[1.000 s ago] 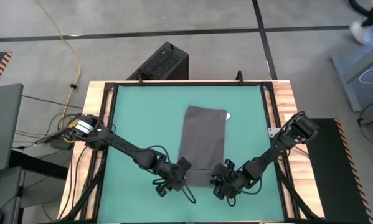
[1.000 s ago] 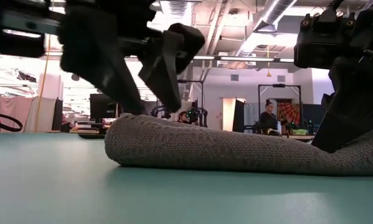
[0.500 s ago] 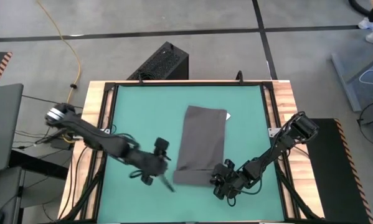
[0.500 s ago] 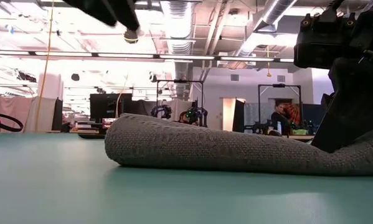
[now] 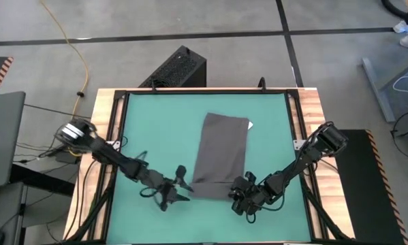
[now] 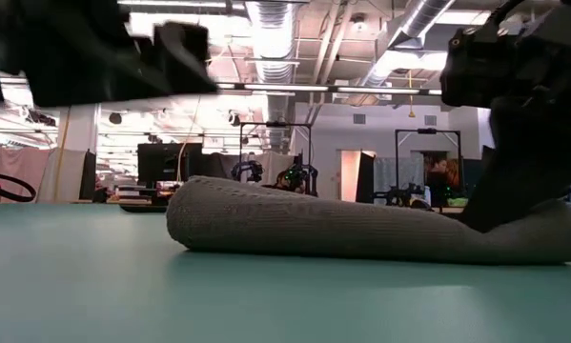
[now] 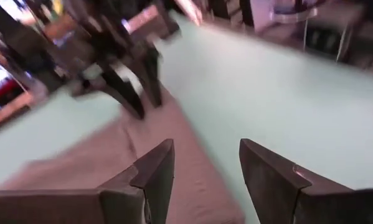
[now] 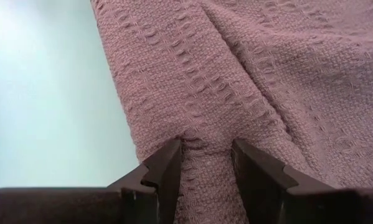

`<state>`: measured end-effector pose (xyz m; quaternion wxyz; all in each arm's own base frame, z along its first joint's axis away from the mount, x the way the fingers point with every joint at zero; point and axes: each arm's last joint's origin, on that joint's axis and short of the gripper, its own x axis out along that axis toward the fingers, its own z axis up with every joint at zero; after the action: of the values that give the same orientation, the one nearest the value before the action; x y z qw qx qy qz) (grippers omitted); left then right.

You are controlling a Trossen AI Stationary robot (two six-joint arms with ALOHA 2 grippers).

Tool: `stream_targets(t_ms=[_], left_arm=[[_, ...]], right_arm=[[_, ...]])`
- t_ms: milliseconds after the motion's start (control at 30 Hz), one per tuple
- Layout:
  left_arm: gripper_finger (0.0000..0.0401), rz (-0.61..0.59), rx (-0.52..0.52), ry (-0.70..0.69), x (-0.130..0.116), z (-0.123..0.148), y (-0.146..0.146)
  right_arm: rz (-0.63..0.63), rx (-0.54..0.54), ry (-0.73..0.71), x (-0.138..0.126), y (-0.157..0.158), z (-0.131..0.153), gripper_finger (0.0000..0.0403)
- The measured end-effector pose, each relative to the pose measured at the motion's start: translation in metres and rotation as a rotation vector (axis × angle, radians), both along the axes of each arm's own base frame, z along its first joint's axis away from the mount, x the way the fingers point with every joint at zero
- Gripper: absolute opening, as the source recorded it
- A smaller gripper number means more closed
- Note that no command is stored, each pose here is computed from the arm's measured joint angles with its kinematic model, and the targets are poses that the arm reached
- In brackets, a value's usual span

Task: Roll towel into tight, uniform cylinder
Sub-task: Roll the gray towel

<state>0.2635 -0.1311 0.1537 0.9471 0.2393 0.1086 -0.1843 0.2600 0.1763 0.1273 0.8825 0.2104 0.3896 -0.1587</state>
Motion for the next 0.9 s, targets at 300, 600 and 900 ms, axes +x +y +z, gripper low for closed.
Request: stream_targets(t_ms=[300,600,900], left_arm=[[0.0171,0.116,0.229,0.173,0.034,-0.034,-0.013],[0.0171,0.175,0.281,0.269,0.035,-0.037,-0.012],[0.0171,0.223,0.209,0.356,0.037,-0.047,0.002]], right_arm=[[-0.010,0.000,0.000,0.002,-0.003,0.000,0.0170],[-0.010,0.002,-0.002,0.002,-0.002,0.000,0.0170],[-0.017,0.013,-0.008,0.002,-0.002,0.000,0.0170]])
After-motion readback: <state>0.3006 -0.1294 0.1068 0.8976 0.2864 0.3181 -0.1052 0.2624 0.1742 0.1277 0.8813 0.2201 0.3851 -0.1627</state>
